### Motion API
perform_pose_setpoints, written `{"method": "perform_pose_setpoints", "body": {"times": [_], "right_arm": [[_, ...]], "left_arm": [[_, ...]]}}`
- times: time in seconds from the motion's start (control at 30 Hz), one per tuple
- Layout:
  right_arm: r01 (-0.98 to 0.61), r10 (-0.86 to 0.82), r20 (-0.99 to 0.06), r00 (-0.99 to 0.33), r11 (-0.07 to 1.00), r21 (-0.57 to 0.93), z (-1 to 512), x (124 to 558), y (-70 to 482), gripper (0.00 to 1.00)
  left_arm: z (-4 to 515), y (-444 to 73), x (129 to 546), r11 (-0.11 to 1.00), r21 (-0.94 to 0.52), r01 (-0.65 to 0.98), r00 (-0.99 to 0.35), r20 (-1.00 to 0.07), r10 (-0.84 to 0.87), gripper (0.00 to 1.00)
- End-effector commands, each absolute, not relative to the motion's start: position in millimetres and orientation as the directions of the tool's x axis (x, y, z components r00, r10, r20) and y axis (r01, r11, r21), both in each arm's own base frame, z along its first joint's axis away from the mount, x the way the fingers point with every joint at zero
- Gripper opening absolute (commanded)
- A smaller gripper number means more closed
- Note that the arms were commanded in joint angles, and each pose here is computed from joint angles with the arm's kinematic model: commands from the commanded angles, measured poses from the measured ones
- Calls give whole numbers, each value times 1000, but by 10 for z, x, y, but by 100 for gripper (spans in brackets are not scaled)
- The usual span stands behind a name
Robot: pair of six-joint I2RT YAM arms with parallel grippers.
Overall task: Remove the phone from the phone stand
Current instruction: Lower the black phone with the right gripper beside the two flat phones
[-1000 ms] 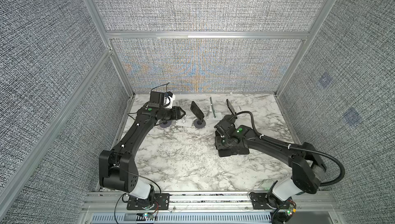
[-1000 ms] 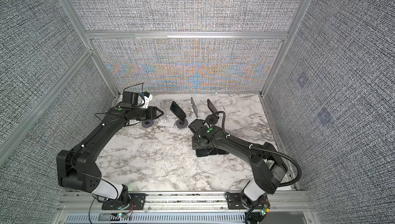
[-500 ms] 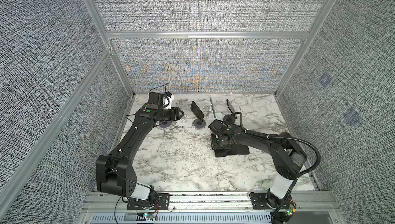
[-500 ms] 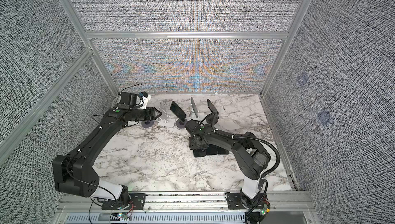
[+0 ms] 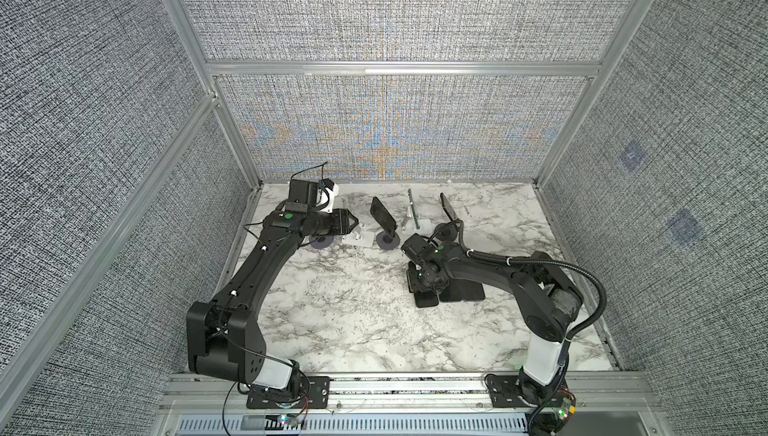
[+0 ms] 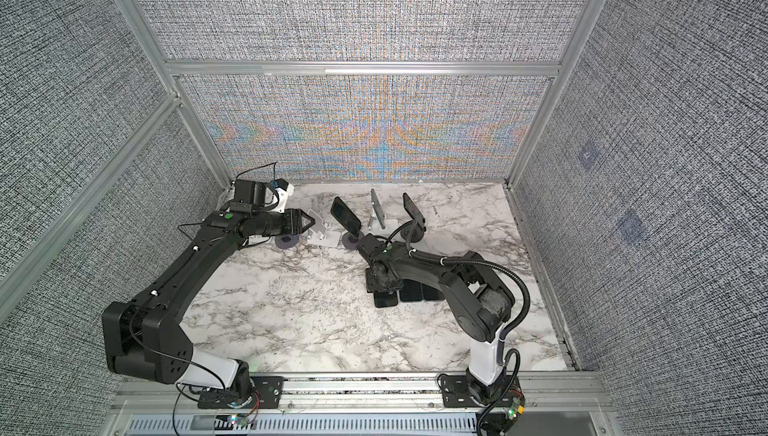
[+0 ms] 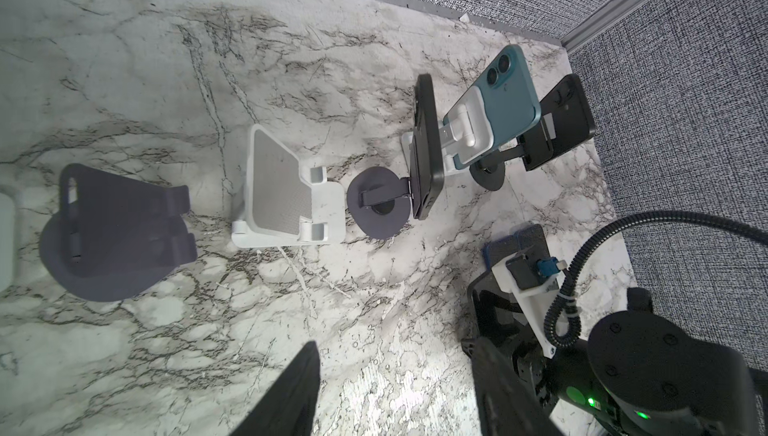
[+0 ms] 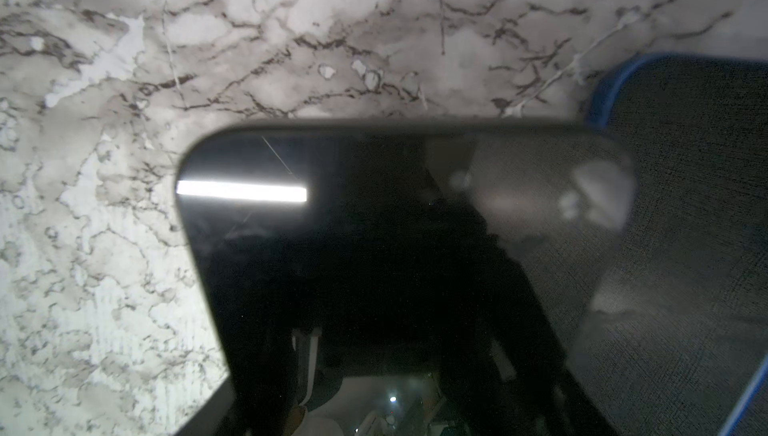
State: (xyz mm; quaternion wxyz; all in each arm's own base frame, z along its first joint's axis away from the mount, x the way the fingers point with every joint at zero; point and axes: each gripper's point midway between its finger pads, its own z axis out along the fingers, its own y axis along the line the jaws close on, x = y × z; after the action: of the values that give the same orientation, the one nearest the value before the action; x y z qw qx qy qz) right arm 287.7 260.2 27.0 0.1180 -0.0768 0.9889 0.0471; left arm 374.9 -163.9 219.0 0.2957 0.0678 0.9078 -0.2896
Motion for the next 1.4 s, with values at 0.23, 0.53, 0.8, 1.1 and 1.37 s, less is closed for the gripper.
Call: {"method": "perform_pose_setpoints", "body": {"times": [0.23, 0.53, 0.8, 1.1, 1.37], "right_arm": [[-140, -120, -248, -961, 988, 64, 199, 2921, 2609, 49], [-134, -120, -232, -965, 990, 46, 92, 2913, 2589, 61], [-133, -121, -218, -968, 990, 44, 22, 2897, 2597, 66], [-136, -124, -214, -969, 990, 44, 3, 2881, 2612, 71], [-153, -142, -284, -948, 988, 17, 320, 2923, 2611, 71]], "left_arm": [[2258, -1666, 3739, 810, -494, 316, -807, -589, -44, 59], [2269, -1671, 3735, 808, -496, 319, -806, -590, -44, 59], [2279, -1674, 3732, 806, -496, 323, -804, -593, -42, 59], [2275, -1672, 3728, 807, -493, 324, -805, -592, -38, 59], [2281, -1673, 3725, 806, -494, 326, -804, -593, -38, 59]]}}
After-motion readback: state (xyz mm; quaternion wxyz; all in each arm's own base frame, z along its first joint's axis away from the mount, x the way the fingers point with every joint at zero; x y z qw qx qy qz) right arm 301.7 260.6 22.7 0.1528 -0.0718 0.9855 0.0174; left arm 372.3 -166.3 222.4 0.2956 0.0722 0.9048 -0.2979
